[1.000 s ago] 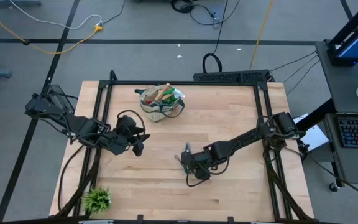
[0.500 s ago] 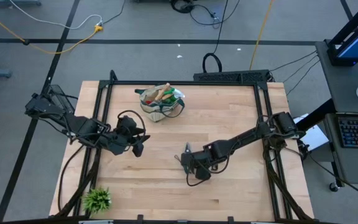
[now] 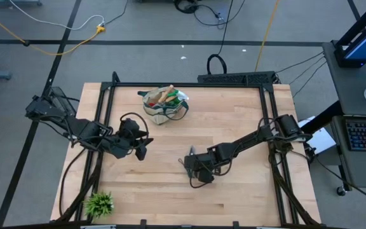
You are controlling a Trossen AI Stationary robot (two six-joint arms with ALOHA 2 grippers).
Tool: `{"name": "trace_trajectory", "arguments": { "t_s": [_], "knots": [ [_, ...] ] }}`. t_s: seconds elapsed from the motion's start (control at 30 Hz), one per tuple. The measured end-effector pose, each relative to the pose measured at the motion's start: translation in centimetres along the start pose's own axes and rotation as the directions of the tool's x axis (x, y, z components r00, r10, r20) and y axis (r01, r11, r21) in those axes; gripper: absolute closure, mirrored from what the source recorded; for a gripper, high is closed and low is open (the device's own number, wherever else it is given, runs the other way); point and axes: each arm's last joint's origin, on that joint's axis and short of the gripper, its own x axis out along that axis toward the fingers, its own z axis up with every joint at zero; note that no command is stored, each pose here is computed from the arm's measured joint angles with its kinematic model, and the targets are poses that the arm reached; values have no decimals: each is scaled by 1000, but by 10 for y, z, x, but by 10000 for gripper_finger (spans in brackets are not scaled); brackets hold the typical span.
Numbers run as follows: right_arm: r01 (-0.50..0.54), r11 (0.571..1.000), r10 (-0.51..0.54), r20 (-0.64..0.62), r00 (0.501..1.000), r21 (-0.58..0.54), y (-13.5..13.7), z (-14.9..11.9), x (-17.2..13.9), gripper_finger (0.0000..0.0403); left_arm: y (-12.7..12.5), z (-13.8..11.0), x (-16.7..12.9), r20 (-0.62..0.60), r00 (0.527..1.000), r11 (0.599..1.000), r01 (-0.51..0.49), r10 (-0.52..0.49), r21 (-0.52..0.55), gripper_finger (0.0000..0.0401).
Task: Pick & Place Garden tools in Gardening bag
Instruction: Put the shear scissors into the gardening bag
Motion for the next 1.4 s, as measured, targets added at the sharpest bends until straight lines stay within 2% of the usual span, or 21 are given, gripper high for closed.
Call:
{"name": "trace_trajectory", "arguments": {
  "t_s": [0.33, 0.63, 0.9, 1.03, 1.23, 1.33, 1.4],
  "knots": [
    [-4, 999, 4, -7, 1000, 33, 0, -3, 1, 370, 0, 0, 0, 1, 1000, 1000, -1, 1, -4, 226],
    [1, 997, 1, -16, 1000, 77, -1, -6, -1, 370, -1, 1, 0, 10, 1000, 1000, 12, -12, -17, 226],
    [57, 963, -52, -26, 998, 263, -11, -19, -22, 370, -1, 1, 0, 11, 1000, 1000, 12, -12, -12, 226],
    [100, 917, -117, 21, 993, 387, -22, -25, -43, 370, -1, 1, 0, 13, 1000, 1000, 11, -11, 26, 226],
    [77, 793, -199, 138, 970, 604, -36, -41, -78, 370, -1, 2, 0, 32, 999, 994, -7, 3, 106, 226],
    [0, 715, -245, 250, 937, 699, -43, -50, -94, 370, -1, 3, 1, 39, 999, 992, -8, 3, 128, 226],
    [-66, 660, -290, 334, 897, 749, -49, -58, -105, 370, -3, 5, 1, 53, 998, 990, 5, -13, 139, 226]
  ]
}}
